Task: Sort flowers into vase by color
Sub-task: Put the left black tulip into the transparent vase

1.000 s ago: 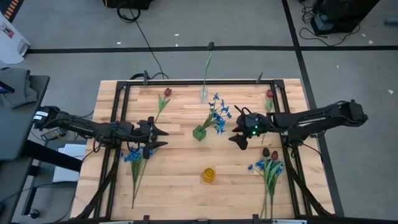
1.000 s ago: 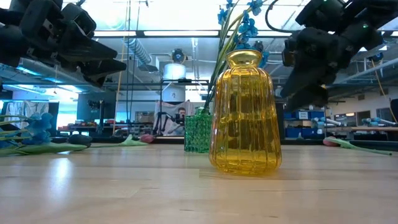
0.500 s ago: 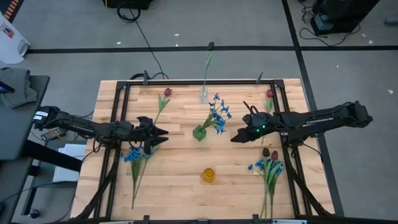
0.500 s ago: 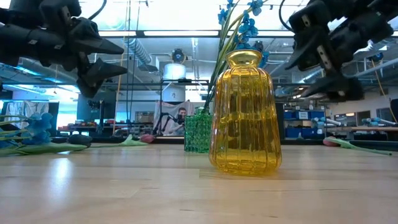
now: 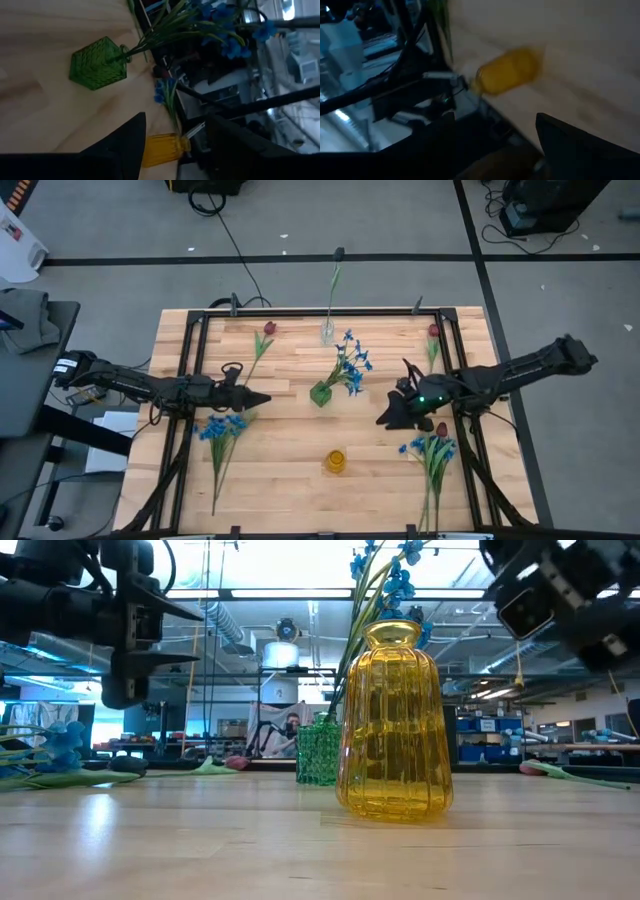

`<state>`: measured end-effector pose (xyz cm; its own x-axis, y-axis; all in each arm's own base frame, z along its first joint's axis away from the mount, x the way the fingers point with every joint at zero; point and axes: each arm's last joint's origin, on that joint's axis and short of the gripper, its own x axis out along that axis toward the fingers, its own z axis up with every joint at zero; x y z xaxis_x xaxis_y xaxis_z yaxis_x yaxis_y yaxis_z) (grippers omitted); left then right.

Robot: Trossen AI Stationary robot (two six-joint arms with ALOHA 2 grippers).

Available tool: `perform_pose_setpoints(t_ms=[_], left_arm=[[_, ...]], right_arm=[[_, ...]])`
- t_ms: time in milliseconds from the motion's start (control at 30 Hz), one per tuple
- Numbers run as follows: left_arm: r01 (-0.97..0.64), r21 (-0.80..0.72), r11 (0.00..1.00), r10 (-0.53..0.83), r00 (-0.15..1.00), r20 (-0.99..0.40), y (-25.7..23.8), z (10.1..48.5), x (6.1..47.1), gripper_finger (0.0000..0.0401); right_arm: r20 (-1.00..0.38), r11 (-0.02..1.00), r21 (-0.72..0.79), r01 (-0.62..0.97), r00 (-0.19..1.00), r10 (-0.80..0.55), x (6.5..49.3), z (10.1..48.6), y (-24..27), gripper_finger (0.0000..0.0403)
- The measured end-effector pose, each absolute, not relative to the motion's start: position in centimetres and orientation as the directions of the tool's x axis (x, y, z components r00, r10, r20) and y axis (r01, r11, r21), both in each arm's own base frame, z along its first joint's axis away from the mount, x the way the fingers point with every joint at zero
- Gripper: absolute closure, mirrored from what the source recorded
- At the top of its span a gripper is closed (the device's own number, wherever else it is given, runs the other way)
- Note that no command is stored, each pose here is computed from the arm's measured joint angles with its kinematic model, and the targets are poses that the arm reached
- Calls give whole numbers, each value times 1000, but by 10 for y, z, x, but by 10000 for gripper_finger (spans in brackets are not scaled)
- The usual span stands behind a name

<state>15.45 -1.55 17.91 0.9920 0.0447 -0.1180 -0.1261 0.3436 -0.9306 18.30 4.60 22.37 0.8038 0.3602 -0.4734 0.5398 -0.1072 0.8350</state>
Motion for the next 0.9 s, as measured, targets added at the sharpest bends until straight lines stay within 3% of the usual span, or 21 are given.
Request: perform_pose_setpoints(t_ms=[133,900], left_arm=[[-123,-956,265,38,992,-117,-16,179,155,192],[-76,-974,213,13,997,-75,-16,183,155,192]], right_arm=[[-425,-147,843,518,807,410,182,228,57,116],[-402,-99,881,463,842,360,180,231,70,116]])
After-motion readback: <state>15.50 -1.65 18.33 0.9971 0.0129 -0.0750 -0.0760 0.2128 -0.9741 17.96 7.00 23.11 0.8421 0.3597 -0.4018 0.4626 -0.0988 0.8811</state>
